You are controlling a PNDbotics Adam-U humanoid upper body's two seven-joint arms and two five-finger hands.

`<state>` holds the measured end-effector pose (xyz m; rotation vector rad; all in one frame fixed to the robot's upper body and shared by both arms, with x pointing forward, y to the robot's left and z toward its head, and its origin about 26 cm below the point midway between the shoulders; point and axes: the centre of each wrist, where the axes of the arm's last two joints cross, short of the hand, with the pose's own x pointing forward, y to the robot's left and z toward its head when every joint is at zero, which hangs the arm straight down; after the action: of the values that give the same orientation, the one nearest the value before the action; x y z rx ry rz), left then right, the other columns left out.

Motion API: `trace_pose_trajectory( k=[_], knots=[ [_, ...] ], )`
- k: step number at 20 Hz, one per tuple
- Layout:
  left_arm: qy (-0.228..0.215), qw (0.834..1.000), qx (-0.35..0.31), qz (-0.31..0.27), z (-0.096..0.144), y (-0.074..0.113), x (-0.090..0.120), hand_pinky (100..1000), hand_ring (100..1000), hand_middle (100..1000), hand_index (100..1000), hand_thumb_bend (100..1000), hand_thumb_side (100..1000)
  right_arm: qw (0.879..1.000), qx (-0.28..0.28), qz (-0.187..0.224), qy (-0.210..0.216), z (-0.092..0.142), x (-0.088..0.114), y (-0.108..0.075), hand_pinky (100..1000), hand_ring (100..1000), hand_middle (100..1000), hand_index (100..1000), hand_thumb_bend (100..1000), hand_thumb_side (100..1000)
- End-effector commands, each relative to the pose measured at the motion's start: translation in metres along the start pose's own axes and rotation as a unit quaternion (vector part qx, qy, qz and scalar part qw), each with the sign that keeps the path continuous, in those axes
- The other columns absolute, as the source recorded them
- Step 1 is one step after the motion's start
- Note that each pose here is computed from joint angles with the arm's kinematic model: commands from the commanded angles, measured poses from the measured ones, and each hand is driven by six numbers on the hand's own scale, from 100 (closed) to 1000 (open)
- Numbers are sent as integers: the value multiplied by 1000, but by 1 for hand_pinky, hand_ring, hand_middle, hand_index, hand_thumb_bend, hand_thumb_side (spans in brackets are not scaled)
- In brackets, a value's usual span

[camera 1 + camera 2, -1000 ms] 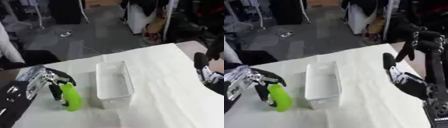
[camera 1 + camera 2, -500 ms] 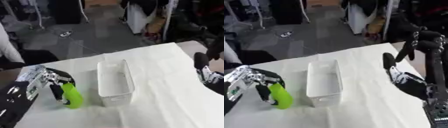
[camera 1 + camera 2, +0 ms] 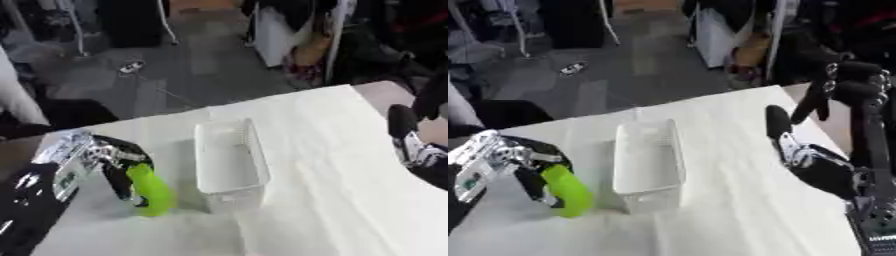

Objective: Pick up objects on the table and place them in the box.

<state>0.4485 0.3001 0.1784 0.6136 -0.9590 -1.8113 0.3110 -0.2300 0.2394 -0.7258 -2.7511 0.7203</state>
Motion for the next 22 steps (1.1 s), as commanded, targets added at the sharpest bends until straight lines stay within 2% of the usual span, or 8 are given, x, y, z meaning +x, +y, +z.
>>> trace_pose_trajectory(
  k=[1,5,10,16,22],
  knots=[
    [1,998,69,-12,17,19,-1,100,100,100,178,100,544,1000,-6,5,-12,-6,2,-6,136,302,299,359,302,444],
    [-9,994,109,-19,25,28,5,100,100,100,169,100,483,1000,-6,6,-12,-5,2,-6,135,302,299,359,302,444],
    [-13,988,153,-32,42,48,14,100,100,100,164,100,459,1000,-7,7,-11,-5,2,-6,136,302,299,359,302,443],
    [-27,976,208,-59,63,73,33,100,100,100,163,100,477,1000,-6,9,-9,-4,2,-6,136,302,299,359,302,444],
    [-68,959,266,-67,68,91,51,100,100,100,160,100,502,1000,-7,8,-9,-4,2,-6,136,302,299,359,303,443]
  ],
)
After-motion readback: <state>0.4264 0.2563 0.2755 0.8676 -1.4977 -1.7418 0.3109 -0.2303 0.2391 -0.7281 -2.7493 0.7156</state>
